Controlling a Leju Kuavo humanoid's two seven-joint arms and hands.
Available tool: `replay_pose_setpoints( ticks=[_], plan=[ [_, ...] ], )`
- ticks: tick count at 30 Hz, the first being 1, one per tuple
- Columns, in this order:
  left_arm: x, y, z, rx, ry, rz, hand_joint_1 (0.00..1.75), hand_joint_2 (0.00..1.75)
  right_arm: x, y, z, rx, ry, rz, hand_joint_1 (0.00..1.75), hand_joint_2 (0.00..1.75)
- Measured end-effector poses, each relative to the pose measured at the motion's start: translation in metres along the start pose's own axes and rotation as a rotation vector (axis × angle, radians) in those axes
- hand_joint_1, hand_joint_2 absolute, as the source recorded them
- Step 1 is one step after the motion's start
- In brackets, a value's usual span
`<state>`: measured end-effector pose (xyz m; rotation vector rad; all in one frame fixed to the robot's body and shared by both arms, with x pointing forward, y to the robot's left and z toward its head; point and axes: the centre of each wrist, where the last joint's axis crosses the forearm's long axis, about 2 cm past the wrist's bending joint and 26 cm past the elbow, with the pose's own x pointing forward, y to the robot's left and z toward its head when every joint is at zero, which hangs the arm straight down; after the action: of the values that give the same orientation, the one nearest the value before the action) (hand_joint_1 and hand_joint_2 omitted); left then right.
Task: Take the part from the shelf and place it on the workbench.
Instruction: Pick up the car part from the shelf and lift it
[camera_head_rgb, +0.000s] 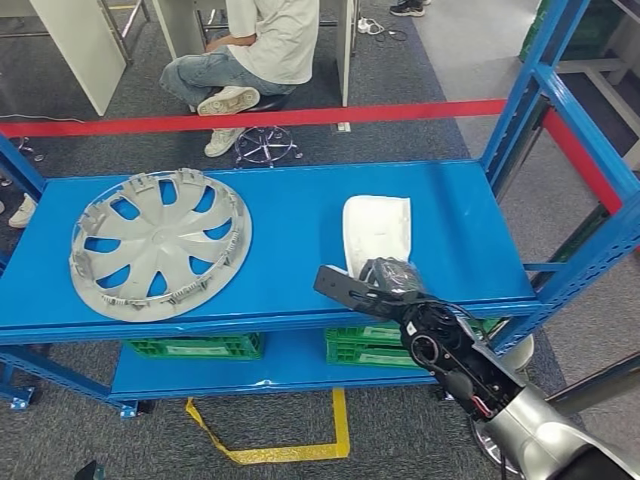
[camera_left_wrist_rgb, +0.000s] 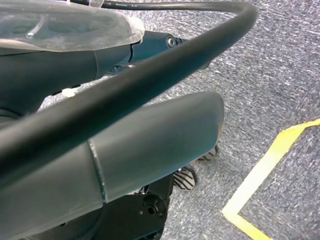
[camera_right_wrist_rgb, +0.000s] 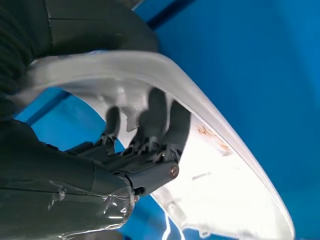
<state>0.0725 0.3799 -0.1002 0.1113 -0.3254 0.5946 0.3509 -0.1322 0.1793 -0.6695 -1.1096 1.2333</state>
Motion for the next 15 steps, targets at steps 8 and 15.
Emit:
replay_pose_setpoints(
  ticks=[8, 15],
  plan=[
    [-0.0001, 0.0, 0.0, 0.0, -0.001, 0.003, 0.0, 1.75, -0.0061, -0.0028, -0.001, -0.01, 0.011, -0.008, 1.75, 1.75],
    [-0.0001, -0.0001, 0.0, -0.004, -0.013, 0.003, 0.0, 1.75, -0.0086, -0.0028, 0.0004, -0.016, 0.007, -0.015, 1.75, 1.75]
  ],
)
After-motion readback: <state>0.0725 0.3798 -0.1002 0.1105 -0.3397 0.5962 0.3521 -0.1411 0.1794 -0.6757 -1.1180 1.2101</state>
